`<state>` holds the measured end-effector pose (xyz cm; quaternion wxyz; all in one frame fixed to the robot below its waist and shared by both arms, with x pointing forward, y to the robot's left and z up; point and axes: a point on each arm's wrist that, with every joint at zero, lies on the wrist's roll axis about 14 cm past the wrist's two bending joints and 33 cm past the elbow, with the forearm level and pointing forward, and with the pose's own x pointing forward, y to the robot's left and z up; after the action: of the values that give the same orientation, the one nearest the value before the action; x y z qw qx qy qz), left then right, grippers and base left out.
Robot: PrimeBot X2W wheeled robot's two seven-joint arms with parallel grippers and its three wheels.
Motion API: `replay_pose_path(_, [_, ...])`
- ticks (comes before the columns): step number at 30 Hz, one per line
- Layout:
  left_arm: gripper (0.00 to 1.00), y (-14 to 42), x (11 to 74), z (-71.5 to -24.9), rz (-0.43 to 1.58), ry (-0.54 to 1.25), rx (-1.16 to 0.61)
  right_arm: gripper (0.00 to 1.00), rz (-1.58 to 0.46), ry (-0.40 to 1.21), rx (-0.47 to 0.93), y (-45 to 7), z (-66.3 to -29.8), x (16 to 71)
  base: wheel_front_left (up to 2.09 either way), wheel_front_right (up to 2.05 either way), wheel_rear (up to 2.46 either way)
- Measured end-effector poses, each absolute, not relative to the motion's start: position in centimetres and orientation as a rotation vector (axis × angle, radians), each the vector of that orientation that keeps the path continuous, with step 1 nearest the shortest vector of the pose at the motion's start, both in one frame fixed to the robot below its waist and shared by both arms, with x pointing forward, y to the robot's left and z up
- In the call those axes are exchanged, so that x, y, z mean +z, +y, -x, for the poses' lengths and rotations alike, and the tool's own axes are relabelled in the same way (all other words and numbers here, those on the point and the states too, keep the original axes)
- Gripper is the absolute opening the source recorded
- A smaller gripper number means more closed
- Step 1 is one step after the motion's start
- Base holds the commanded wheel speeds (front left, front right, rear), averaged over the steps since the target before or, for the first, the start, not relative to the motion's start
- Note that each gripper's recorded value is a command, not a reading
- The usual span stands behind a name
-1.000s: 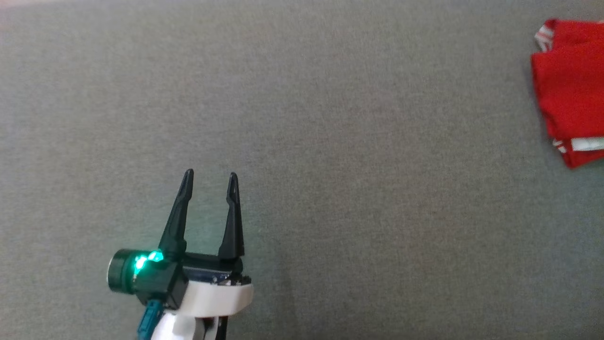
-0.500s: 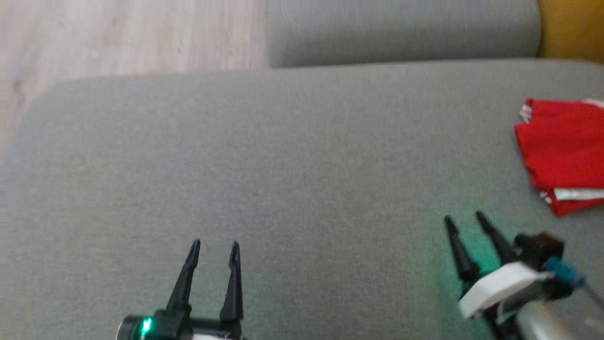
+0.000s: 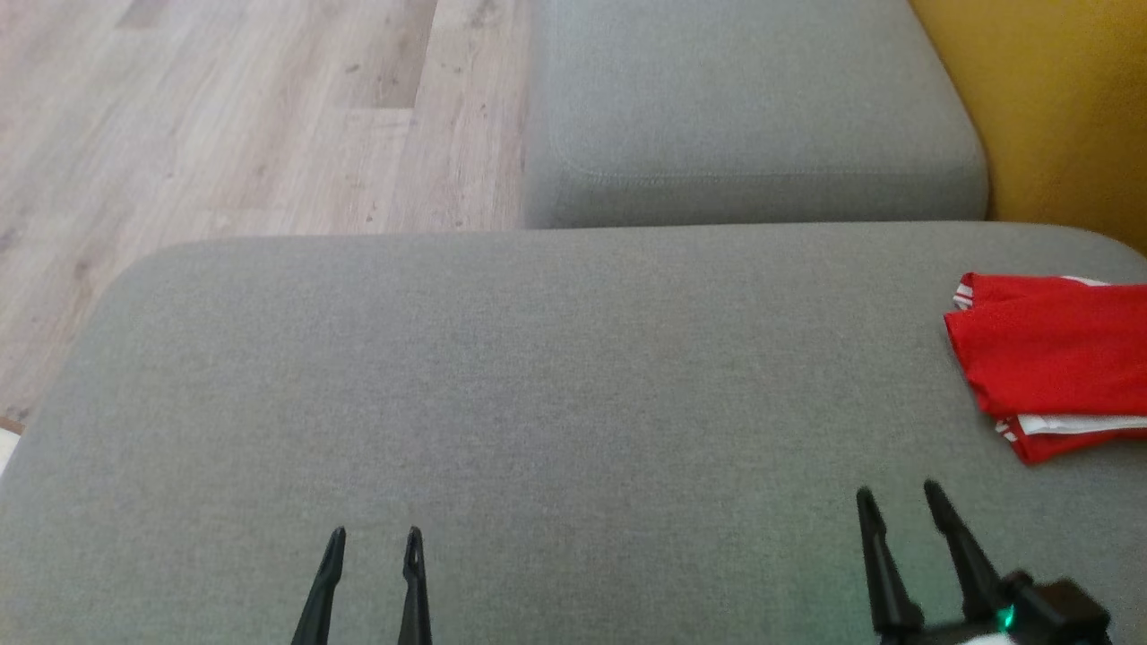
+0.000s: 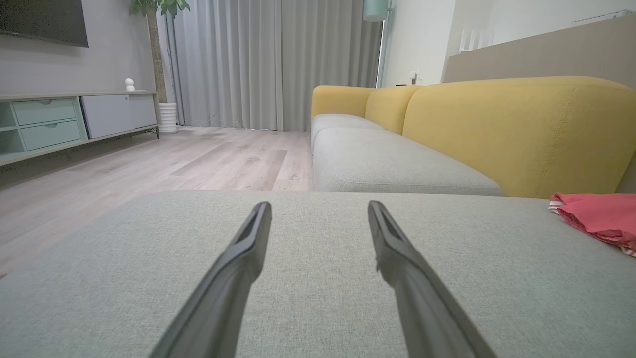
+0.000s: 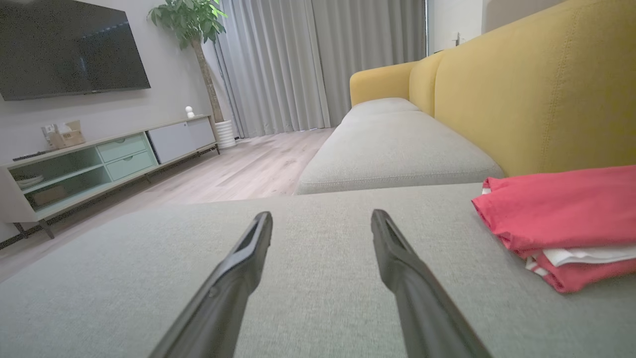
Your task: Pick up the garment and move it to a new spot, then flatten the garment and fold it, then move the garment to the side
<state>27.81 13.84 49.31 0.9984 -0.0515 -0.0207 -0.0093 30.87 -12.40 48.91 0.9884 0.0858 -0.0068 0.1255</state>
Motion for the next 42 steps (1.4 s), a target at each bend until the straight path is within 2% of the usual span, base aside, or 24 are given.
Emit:
replay_pose_path(5, [1.00,14.1,49.5,-27.0,0.095,-0.053,-0.012,1.00,-0.158,-0.001,0.234,-12.6,-29.3,48.3,0.00,0.00,0.00])
replay_pose_path(21, [1.00,14.8,49.4,-26.5,0.087,-0.058,-0.009,1.00,-0.163,-0.002,0.202,-13.1,-28.5,48.2,0.00,0.00,0.00])
replay_pose_path(22, [0.00,14.8,49.4,-26.5,0.087,-0.056,-0.007,0.00,-0.162,-0.001,0.205,-13.1,-28.5,48.2,0.00,0.00,0.00])
replay_pose_path(29, [0.00,14.8,45.9,-25.4,0.093,0.059,0.001,0.00,-0.173,0.108,0.194,-13.1,-27.6,44.9,0.00,0.00,0.00])
replay_pose_path(42, [0.00,15.1,44.7,-25.8,0.249,0.124,0.024,0.00,-0.323,0.147,0.134,-14.0,-27.8,44.3,0.00,0.00,0.00])
